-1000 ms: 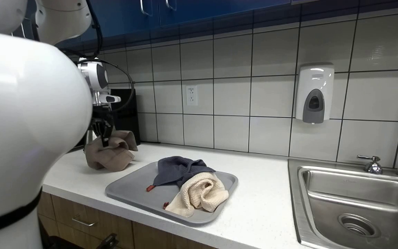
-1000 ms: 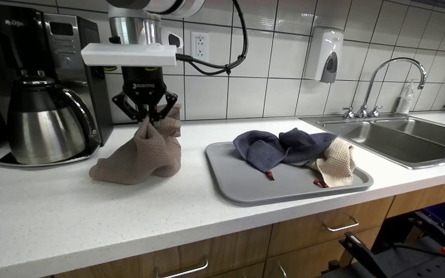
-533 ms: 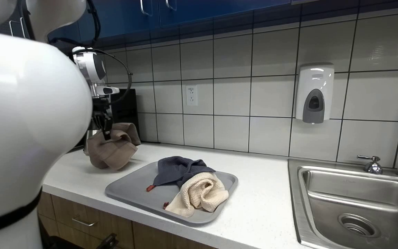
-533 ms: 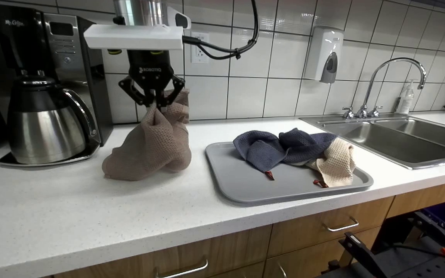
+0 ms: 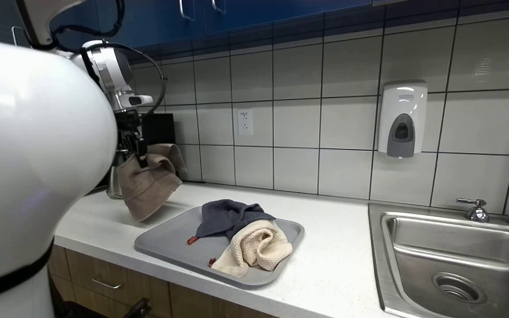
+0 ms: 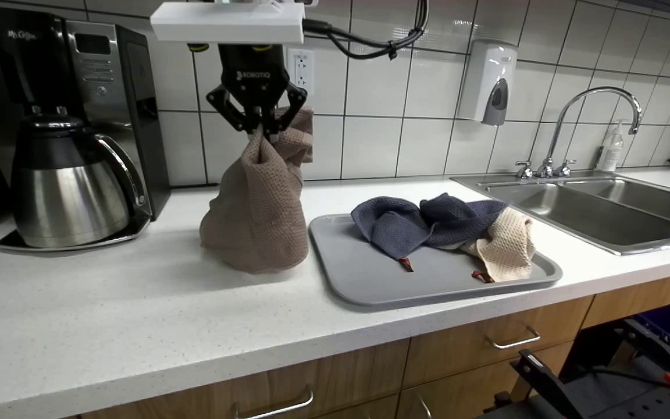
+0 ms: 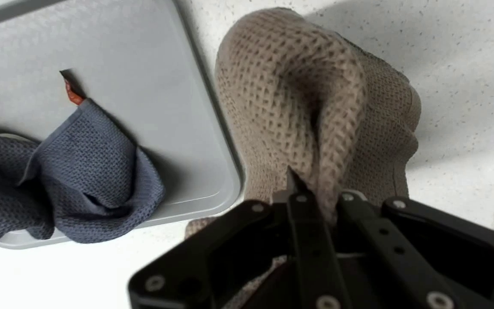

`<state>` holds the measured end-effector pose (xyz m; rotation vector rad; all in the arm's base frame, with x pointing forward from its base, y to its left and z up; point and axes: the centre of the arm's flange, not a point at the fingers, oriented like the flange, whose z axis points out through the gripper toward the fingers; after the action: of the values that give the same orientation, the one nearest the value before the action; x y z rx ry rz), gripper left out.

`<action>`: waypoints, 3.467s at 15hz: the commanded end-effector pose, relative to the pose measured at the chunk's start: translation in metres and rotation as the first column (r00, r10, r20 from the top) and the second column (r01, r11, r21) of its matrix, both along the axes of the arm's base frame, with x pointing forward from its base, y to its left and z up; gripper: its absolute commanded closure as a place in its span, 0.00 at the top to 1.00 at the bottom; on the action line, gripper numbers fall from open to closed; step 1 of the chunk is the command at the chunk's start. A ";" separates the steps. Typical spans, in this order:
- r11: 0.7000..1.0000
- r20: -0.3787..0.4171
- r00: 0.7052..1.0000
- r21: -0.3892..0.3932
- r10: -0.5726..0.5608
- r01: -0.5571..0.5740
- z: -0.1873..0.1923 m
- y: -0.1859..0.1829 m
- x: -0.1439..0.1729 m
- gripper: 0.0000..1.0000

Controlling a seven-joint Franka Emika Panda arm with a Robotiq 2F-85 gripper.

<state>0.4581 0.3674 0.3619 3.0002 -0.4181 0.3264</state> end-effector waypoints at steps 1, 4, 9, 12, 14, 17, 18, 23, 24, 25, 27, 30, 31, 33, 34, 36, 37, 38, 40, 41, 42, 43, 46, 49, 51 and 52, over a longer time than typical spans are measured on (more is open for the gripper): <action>0.998 0.049 0.997 -0.006 -0.055 0.055 0.014 -0.026 -0.022 0.02; 0.995 0.059 0.994 -0.006 -0.096 0.096 0.016 -0.040 -0.026 0.02; 0.983 0.090 0.979 0.007 -0.184 0.185 0.028 -0.073 -0.036 0.02; 0.973 0.101 0.968 0.013 -0.232 0.232 0.034 -0.093 -0.034 0.02; 0.965 0.109 0.959 0.014 -0.262 0.262 0.038 -0.107 -0.034 0.02; 0.954 0.122 0.946 0.017 -0.300 0.300 0.043 -0.124 -0.037 0.02; 0.950 0.128 0.942 0.018 -0.311 0.311 0.045 -0.129 -0.037 0.02; 0.933 0.157 0.920 0.017 -0.358 0.360 0.057 -0.150 -0.043 0.02; 0.929 0.162 0.916 0.016 -0.368 0.370 0.060 -0.154 -0.045 0.02; 0.926 0.165 0.913 0.017 -0.373 0.376 0.060 -0.157 -0.046 0.02; 0.925 0.160 0.913 0.015 -0.376 0.379 0.059 -0.159 -0.045 0.02; 0.927 0.120 0.919 0.014 -0.375 0.376 0.037 -0.163 -0.040 0.02; 0.926 0.107 0.920 0.015 -0.376 0.377 0.028 -0.165 -0.039 0.02; 0.926 0.097 0.921 0.008 -0.378 0.379 0.014 -0.169 -0.039 0.02; 0.924 0.092 0.920 0.004 -0.381 0.383 0.010 -0.171 -0.040 0.02; 0.918 0.083 0.915 -0.003 -0.395 0.397 0.001 -0.175 -0.040 0.02; 0.916 0.079 0.913 -0.012 -0.400 0.402 -0.003 -0.176 -0.039 0.02; 0.916 0.072 0.914 -0.014 -0.399 0.401 -0.007 -0.177 -0.038 0.02; 0.919 0.059 0.918 -0.012 -0.392 0.393 -0.017 -0.174 -0.036 0.02; 0.922 0.056 0.921 -0.008 -0.387 0.388 -0.022 -0.172 -0.034 0.02; 0.922 0.048 0.921 0.001 -0.386 0.387 -0.029 -0.170 -0.032 0.02; 0.924 0.042 0.923 0.006 -0.383 0.383 -0.033 -0.168 -0.030 0.02; 0.928 0.034 0.927 0.015 -0.374 0.373 -0.049 -0.165 -0.022 0.02; 0.926 0.032 0.926 0.033 -0.377 0.376 -0.066 -0.167 -0.015 0.02; 0.923 0.037 0.923 0.046 -0.383 0.381 -0.073 -0.170 -0.008 0.02; 0.924 0.037 0.924 0.052 -0.382 0.380 -0.076 -0.170 -0.004 0.02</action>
<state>0.4368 0.1975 0.2954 2.8651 -0.9715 0.3102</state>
